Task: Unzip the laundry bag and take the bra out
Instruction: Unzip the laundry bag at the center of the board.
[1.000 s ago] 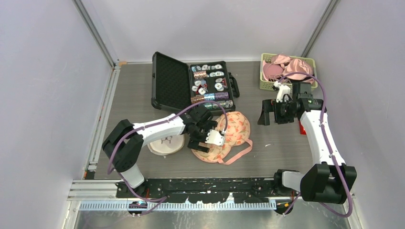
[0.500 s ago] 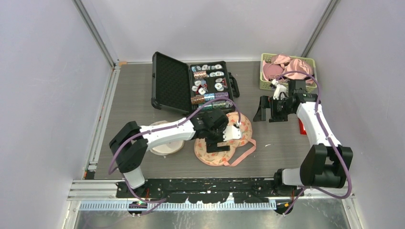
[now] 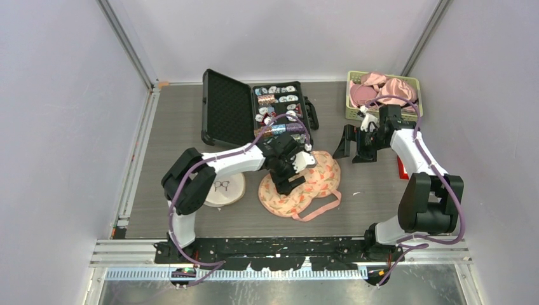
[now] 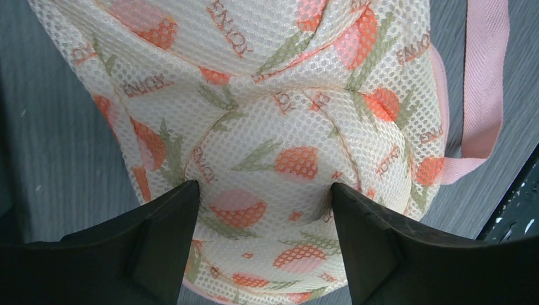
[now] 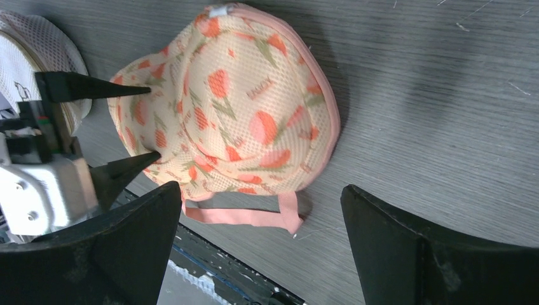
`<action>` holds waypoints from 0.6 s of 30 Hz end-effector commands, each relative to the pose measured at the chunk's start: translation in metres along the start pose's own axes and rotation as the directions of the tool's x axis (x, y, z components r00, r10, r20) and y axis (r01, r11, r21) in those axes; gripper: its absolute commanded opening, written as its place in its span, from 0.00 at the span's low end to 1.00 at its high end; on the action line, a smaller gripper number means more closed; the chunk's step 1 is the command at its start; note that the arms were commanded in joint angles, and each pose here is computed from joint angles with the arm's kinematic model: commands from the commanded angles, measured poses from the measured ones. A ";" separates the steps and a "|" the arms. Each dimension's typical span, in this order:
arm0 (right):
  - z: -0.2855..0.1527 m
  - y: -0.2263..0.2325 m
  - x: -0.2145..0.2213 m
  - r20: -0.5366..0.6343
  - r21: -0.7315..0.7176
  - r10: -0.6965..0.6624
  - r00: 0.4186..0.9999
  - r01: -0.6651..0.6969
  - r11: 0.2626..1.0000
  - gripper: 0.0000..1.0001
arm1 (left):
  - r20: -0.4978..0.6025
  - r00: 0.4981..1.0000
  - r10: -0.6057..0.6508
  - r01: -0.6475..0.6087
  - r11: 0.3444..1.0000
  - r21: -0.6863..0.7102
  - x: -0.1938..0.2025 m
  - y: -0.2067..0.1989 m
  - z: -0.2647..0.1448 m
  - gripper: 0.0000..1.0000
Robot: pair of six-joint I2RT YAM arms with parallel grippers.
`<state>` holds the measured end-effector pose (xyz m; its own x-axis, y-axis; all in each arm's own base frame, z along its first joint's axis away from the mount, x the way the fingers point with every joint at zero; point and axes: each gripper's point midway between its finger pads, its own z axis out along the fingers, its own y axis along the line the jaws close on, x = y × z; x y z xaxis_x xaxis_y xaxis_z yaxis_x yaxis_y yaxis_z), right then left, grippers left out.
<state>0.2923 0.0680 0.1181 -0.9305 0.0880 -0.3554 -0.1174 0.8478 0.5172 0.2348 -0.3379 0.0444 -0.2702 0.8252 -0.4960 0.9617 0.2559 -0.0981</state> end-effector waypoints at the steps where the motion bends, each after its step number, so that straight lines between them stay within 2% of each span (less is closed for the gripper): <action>1: -0.007 0.003 -0.007 0.010 -0.003 -0.034 0.999 0.034 0.999 1.00 | -0.036 0.994 0.101 -0.098 0.991 0.087 -0.003 -0.028 0.016 0.74; 3: -0.008 0.002 -0.004 -0.006 0.000 -0.045 0.999 0.045 0.999 1.00 | -0.035 0.984 0.175 -0.172 0.982 0.084 -0.004 -0.032 0.016 0.72; 6: -0.010 0.000 -0.001 -0.029 0.000 -0.062 0.998 0.062 0.998 1.00 | 0.031 0.975 0.220 -0.222 0.971 0.091 -0.014 -0.036 0.002 0.72; 10: -0.012 0.002 0.000 -0.042 -0.017 -0.081 0.996 0.081 0.997 0.99 | 0.182 0.968 0.171 -0.189 0.978 0.088 -0.039 -0.034 -0.027 0.77; 15: -0.005 -0.001 -0.006 -0.053 -0.054 -0.153 0.987 0.150 0.987 0.94 | 0.222 0.962 0.158 -0.179 0.981 0.080 -0.051 -0.028 -0.034 0.80; 18: 0.004 -0.008 -0.012 -0.092 -0.080 -0.218 0.972 0.211 0.974 0.86 | 0.234 0.961 0.147 -0.170 0.982 0.085 -0.054 -0.026 -0.037 0.81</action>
<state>0.2884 0.0633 0.1137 -0.9407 -0.0406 -0.3369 -0.2162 0.8368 0.5030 0.2200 -0.3571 0.0796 -0.1242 0.7730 -0.6222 0.9922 0.0901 -0.0861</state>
